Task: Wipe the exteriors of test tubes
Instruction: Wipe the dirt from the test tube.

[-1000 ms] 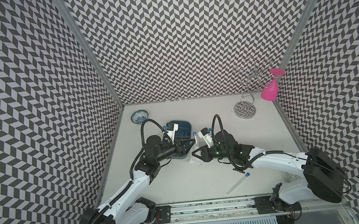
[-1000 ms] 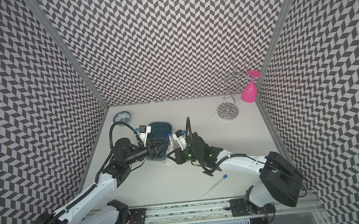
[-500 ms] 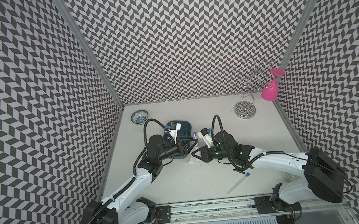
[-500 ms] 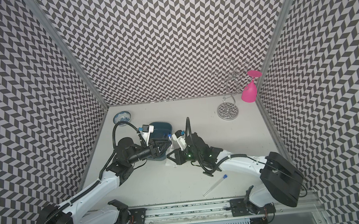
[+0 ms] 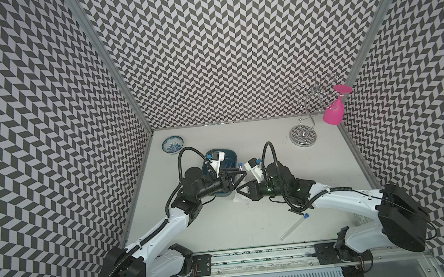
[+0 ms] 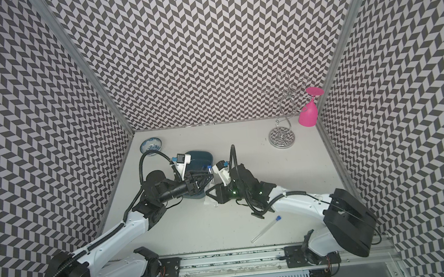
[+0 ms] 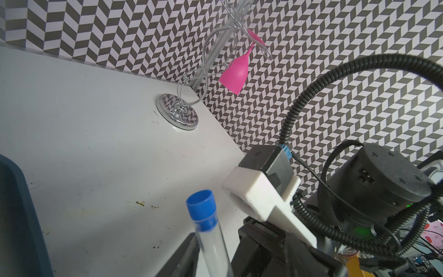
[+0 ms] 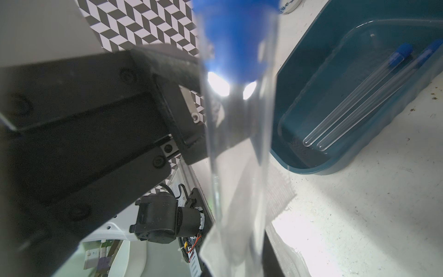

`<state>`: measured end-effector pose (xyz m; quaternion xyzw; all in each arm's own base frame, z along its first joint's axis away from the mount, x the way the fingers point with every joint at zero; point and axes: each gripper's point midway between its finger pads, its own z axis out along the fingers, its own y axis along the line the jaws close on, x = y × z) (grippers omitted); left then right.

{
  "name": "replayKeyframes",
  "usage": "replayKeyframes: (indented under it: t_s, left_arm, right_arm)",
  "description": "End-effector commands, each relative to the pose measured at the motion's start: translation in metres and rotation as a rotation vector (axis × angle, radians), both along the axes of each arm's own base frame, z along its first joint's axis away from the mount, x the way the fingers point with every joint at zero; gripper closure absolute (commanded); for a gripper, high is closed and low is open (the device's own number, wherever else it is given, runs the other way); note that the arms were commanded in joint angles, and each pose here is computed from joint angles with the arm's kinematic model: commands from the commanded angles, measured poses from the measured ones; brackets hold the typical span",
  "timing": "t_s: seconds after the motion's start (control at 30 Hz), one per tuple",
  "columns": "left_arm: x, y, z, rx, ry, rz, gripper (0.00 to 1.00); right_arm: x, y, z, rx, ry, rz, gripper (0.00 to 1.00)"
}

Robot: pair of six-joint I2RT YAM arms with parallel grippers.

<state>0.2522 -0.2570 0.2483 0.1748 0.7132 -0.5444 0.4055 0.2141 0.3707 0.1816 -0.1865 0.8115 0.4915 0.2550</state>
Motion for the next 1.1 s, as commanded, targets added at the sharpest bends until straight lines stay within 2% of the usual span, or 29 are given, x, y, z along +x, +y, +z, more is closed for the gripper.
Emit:
replayKeyframes:
  t_s: [0.0,0.67,1.07]
  left_arm:
    - [-0.007,-0.003,0.020,-0.049,-0.050,-0.021,0.41]
    - [-0.017,-0.004,0.036,-0.098,-0.088,-0.053,0.45]
    - [-0.010,-0.005,0.027,-0.084,-0.067,-0.033,0.49]
  right_arm:
    - [0.000,0.003,0.023,0.059,-0.048,0.000,0.84]
    - [-0.001,0.008,0.026,0.065,-0.051,0.006,0.84]
    - [-0.005,0.010,0.032,0.088,-0.056,0.013,0.84]
